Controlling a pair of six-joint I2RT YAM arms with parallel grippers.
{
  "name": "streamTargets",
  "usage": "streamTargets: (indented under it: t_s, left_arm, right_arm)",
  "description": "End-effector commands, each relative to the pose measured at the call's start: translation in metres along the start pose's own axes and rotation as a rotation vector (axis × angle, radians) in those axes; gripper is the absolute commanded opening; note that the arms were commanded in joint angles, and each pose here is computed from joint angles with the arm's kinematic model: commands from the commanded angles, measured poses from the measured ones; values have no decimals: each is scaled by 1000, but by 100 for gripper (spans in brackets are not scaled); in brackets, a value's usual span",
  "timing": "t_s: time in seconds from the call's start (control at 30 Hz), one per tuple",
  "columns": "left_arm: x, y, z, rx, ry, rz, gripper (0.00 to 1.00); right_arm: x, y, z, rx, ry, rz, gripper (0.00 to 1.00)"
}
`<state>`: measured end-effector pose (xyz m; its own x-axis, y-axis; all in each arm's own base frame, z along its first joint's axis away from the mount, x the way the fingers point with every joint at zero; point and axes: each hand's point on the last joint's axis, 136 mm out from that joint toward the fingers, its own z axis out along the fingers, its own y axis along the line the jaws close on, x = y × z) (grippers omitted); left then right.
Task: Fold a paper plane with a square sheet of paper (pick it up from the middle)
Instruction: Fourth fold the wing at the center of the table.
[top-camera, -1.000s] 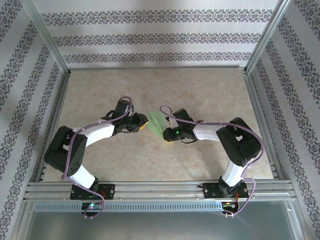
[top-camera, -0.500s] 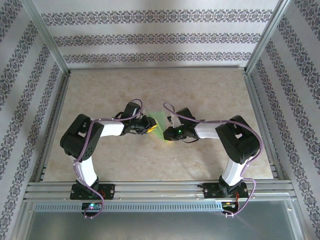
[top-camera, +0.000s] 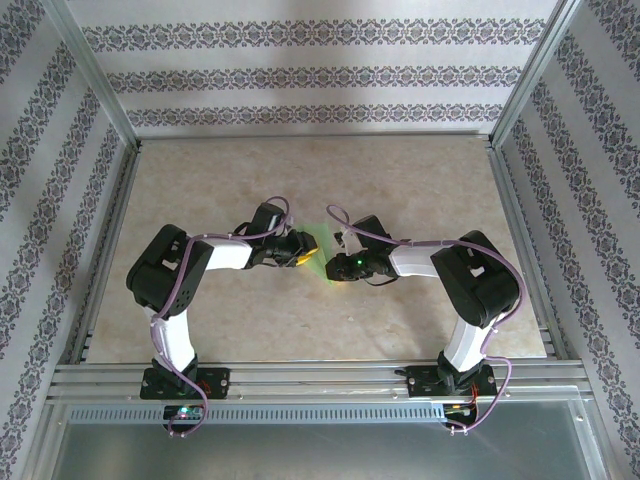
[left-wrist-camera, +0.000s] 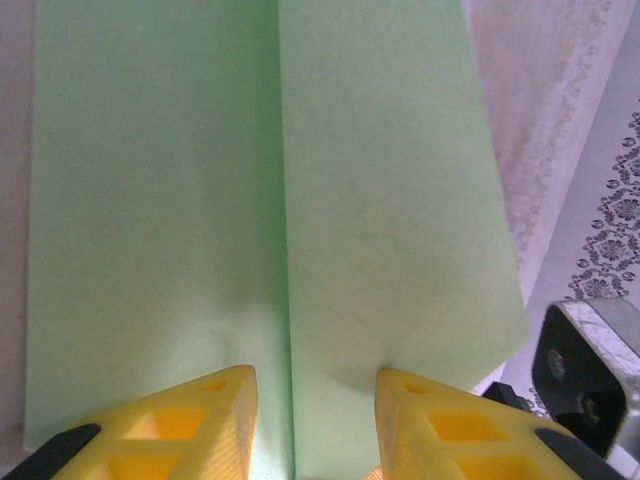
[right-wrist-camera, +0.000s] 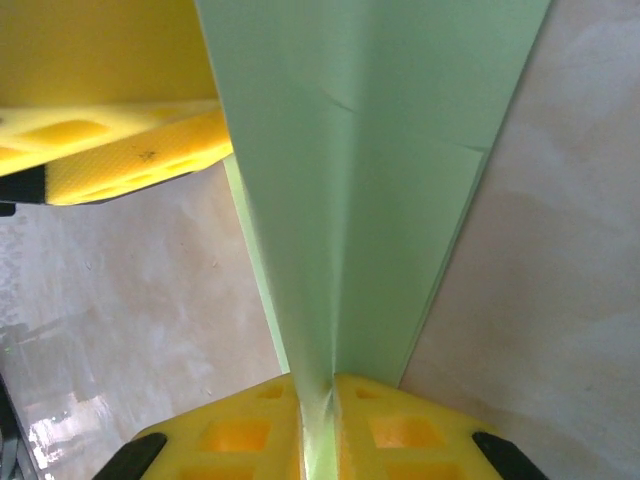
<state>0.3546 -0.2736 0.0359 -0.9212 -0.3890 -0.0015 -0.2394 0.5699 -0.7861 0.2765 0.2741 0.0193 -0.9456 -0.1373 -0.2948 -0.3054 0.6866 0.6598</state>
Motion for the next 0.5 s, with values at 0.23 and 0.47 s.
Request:
streamTargets:
  t_s: [0.23,0.47]
  left_arm:
    - [11,22,10,-91,45,-6,42]
    - [16,35,9,-176,69,4,46]
  right_arm:
    - [-2,-7,0,32,3,52,25]
    - [-3,-15,1,66,-8,94,25]
